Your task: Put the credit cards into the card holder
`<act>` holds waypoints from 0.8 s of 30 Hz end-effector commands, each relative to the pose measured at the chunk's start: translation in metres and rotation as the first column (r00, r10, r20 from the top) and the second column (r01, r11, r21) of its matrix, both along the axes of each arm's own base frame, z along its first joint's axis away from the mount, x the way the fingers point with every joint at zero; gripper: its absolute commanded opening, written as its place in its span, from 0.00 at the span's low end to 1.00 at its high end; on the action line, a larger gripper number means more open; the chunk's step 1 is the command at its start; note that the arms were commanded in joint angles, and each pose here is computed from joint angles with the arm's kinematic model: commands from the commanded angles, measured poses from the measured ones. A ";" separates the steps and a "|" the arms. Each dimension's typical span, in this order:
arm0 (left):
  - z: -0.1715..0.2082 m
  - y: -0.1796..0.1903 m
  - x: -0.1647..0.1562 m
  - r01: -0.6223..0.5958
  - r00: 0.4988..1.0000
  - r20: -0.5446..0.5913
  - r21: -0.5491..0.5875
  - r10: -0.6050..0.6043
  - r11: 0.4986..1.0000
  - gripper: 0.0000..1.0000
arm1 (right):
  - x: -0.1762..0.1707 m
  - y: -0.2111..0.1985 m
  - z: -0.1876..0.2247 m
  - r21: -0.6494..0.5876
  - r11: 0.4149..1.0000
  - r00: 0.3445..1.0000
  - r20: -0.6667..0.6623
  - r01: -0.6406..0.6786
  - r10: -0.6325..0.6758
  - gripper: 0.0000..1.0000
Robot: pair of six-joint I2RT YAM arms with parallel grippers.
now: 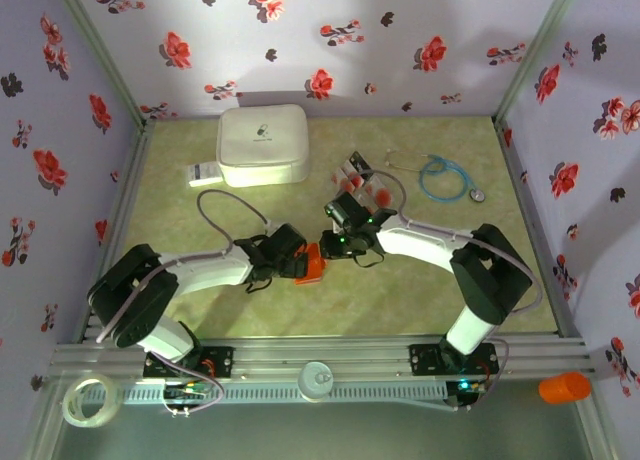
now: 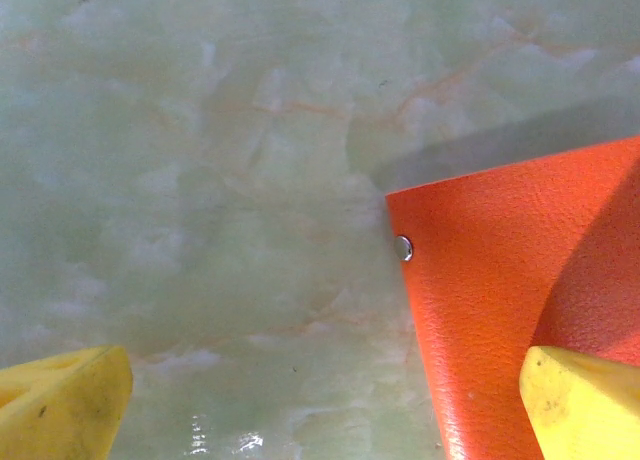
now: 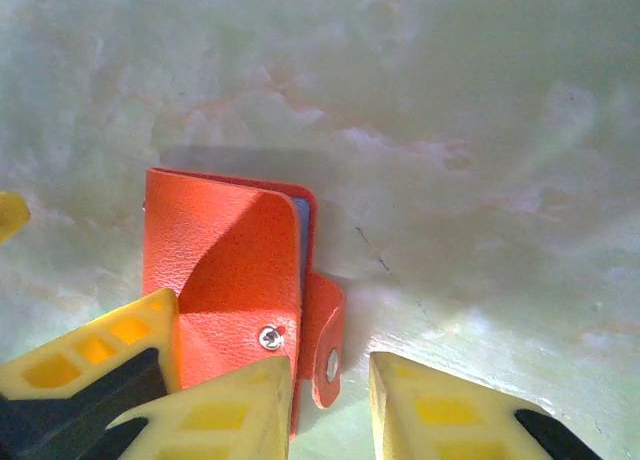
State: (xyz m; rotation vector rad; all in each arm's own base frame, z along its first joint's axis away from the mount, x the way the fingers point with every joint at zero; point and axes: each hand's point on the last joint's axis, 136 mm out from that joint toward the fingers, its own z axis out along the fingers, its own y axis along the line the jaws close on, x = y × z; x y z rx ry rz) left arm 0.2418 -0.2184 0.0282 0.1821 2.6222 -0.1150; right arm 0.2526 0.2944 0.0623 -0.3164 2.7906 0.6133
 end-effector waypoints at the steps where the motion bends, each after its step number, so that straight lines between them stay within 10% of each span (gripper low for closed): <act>1: -0.012 0.015 -0.008 0.027 0.999 -0.028 0.114 -0.024 0.993 1.00 | 0.002 -0.006 0.004 -0.020 1.000 1.000 0.009 0.003 -0.003 0.28; 24: -0.019 0.017 -0.011 0.022 0.999 -0.034 0.128 -0.018 0.991 1.00 | 0.002 0.005 -0.015 -0.016 1.000 0.999 -0.049 -0.020 0.019 0.22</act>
